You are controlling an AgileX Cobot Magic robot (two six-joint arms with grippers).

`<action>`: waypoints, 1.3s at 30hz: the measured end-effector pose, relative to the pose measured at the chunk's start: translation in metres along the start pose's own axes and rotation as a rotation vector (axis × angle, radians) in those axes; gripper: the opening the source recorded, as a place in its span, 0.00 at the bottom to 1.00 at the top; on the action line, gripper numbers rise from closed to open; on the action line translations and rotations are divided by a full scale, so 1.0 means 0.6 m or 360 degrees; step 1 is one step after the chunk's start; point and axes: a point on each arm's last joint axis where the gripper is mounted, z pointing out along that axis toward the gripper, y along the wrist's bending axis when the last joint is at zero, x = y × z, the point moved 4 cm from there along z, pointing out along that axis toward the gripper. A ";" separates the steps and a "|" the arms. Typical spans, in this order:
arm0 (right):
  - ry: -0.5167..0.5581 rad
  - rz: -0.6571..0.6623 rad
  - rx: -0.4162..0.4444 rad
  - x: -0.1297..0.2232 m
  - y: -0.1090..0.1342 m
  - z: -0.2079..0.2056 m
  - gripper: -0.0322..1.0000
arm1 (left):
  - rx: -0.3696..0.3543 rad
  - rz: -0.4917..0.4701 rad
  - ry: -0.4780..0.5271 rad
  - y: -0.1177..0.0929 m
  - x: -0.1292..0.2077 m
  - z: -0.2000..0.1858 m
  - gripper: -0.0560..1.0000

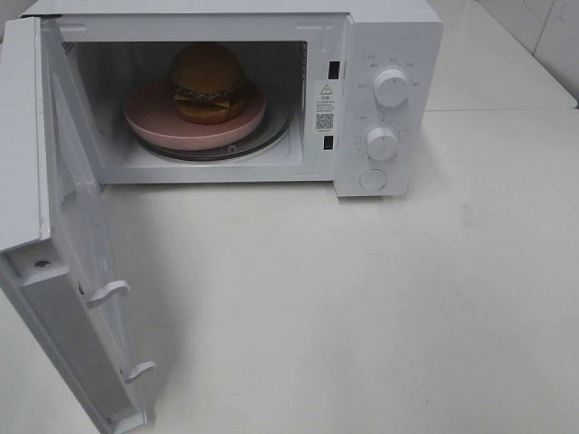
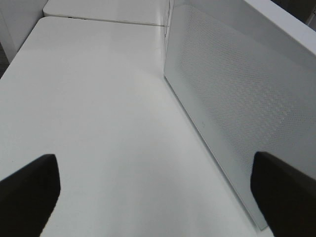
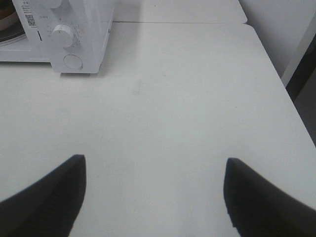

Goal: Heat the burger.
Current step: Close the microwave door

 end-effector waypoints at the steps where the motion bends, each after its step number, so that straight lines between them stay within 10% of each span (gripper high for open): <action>1: 0.0000 0.0000 0.0000 0.000 0.000 0.000 0.75 | 0.0000 0.0000 0.0000 0.000 0.000 0.000 0.97; 19: 0.0000 0.0000 0.0000 0.000 0.000 0.000 0.75 | 0.0001 -0.0005 -0.0027 -0.001 -0.005 -0.004 0.96; 25: 0.0000 0.0000 0.0000 0.000 0.000 0.000 0.75 | -0.0006 0.0003 -0.0148 -0.001 -0.039 -0.016 0.74; 32: 0.0000 0.0000 0.0000 0.000 0.000 0.000 0.75 | -0.0028 -0.0008 0.0045 0.002 -0.059 0.030 0.12; 39: 0.0000 0.0000 0.0000 0.000 0.000 0.000 0.75 | -0.0042 -0.0013 0.0017 0.007 -0.075 0.081 0.05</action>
